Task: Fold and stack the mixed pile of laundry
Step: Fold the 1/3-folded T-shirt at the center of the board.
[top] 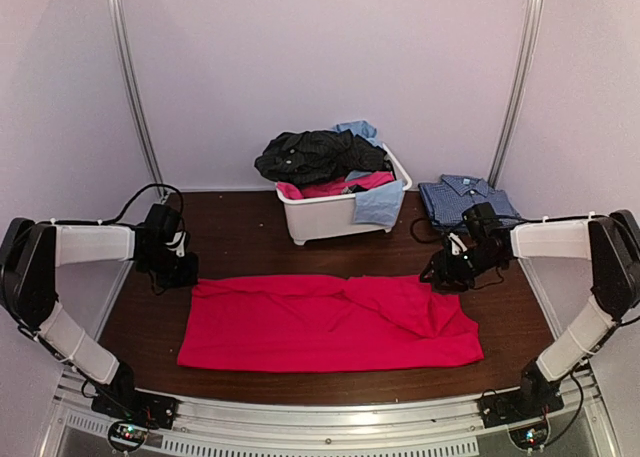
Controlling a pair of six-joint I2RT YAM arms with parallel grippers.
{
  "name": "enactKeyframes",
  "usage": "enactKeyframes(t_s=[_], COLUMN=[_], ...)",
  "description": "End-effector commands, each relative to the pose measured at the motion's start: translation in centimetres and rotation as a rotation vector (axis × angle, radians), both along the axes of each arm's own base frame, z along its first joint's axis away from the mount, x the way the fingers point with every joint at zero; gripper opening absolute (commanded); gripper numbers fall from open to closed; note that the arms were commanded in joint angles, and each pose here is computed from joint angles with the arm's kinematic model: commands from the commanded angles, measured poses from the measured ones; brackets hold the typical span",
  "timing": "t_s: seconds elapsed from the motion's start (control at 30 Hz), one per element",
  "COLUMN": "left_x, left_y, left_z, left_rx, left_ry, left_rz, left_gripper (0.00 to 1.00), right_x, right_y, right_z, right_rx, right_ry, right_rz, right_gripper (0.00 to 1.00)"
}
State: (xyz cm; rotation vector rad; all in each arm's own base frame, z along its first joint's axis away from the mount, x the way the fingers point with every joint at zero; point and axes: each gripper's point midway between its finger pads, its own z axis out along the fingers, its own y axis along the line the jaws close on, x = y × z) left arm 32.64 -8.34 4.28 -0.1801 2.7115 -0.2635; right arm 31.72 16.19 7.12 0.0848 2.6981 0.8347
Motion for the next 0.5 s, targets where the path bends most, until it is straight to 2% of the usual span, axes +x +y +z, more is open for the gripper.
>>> enactKeyframes(t_s=[0.0,0.47], left_x=[0.7,1.0], left_y=[0.1,-0.3], left_z=[1.3,1.2], left_rx=[-0.012,-0.028], left_ry=[-0.059,-0.068], left_rz=[-0.003,-0.007], left_gripper=[0.0,0.0], right_x=[1.2,4.8], right_y=[-0.1,-0.7], right_z=[-2.0,-6.8], right_rx=[0.015,-0.087], right_ry=[0.013,0.048], right_rz=[-0.056,-0.084], right_gripper=[0.56,0.49])
